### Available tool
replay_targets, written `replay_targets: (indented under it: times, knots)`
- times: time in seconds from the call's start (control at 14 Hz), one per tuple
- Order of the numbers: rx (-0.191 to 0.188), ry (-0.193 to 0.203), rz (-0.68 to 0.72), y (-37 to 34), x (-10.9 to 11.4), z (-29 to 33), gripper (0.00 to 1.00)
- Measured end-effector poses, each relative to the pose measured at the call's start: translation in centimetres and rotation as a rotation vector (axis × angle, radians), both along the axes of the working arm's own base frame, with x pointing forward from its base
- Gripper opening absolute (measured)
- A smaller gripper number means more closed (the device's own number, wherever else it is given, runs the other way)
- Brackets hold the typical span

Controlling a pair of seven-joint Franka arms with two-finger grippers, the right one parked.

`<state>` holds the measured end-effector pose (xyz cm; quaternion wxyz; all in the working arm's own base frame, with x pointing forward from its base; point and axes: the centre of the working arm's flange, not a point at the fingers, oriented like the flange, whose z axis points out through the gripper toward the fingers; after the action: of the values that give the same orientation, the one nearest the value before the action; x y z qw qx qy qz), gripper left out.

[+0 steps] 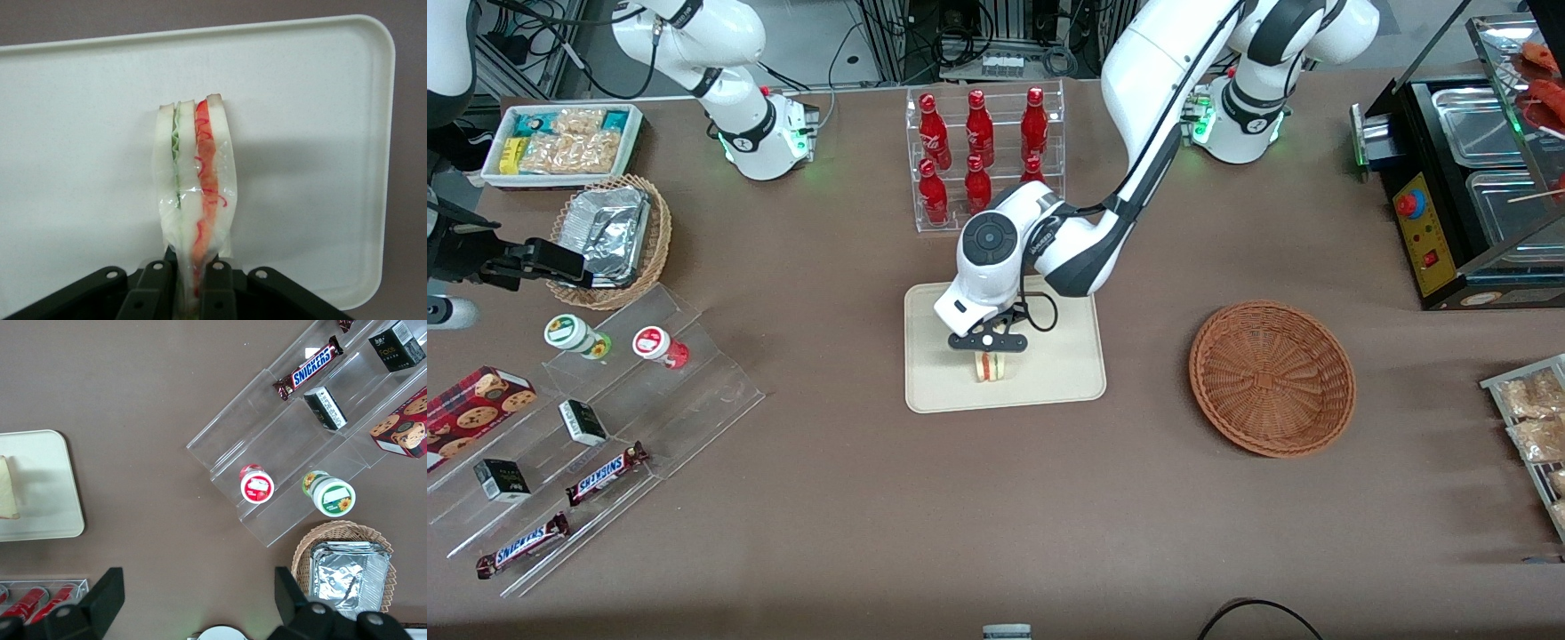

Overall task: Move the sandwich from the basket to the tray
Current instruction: 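Lower the sandwich onto the tray and open the left gripper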

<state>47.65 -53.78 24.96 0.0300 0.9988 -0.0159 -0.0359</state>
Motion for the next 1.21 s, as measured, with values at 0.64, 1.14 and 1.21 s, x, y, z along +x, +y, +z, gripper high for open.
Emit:
replay_targets:
  times: [0.64,1.14,1.21]
  knots:
    - [0.045,0.041,-0.003,0.6,-0.4,-1.3,0.19]
    - [0.040,0.022,0.014,0.9,0.7,2.0,0.84]
    - [0.039,0.010,0.027,1.4,1.4,4.0,0.96]
